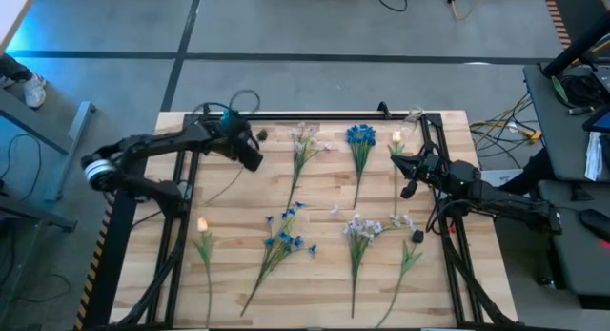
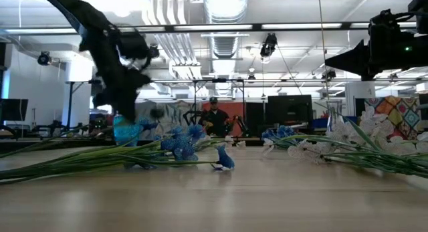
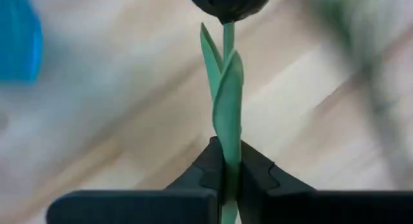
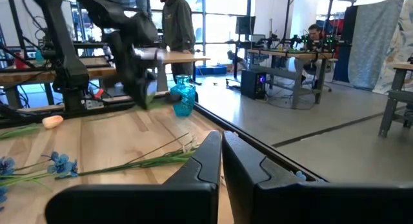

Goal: Sort flowers into vase by color
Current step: Put the top black tulip into the blue vase

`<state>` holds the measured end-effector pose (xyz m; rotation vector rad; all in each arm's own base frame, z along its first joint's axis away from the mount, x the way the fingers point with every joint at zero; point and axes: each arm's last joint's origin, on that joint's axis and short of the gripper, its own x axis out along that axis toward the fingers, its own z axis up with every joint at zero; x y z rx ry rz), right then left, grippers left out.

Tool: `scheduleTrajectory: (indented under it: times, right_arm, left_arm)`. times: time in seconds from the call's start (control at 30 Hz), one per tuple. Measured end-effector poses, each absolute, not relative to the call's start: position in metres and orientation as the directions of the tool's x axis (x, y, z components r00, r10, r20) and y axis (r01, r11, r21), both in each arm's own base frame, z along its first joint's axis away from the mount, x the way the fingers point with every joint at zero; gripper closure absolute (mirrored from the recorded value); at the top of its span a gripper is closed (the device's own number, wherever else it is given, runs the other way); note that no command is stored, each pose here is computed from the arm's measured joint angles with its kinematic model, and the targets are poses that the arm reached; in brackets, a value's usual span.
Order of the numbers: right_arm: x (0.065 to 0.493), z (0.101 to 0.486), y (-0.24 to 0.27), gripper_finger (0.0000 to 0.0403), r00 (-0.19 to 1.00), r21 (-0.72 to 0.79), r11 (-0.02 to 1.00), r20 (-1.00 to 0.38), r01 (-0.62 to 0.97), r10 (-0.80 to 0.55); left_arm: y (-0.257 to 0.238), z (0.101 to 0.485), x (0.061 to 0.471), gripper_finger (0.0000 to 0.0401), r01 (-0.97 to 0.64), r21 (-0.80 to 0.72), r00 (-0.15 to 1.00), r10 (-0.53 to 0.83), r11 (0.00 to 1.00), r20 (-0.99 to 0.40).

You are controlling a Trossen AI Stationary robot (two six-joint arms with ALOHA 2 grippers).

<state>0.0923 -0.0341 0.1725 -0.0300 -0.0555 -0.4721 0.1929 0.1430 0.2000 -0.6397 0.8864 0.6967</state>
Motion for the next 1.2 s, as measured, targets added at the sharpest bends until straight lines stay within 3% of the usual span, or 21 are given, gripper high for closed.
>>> scheduleTrajectory:
  times: [0.17, 0.3, 0.67, 1.2]
  right_arm:
    - [0.092, 0.172, -0.034, 0.0394, 0.889, -0.016, 0.890, 0.060, 0.456, -0.454]
    - [0.092, 0.173, -0.034, 0.0394, 0.889, -0.016, 0.890, 0.061, 0.455, -0.454]
    - [0.092, 0.172, -0.034, 0.0394, 0.889, -0.016, 0.890, 0.060, 0.455, -0.454]
    - [0.092, 0.172, -0.034, 0.0394, 0.889, -0.016, 0.890, 0.060, 0.456, -0.454]
  left_arm:
    - [0.145, 0.255, 0.188, 0.0399, -0.671, -0.270, 0.695, 0.459, 0.690, -0.554]
    - [0.149, 0.294, 0.173, 0.0400, -0.648, -0.263, 0.760, 0.583, 0.715, -0.288]
    - [0.145, 0.381, 0.136, 0.0401, -0.752, -0.045, 0.651, 0.752, 0.657, 0.099]
    - [0.173, 0.323, 0.126, 0.0401, -0.838, -0.045, 0.531, 0.831, 0.544, 0.166]
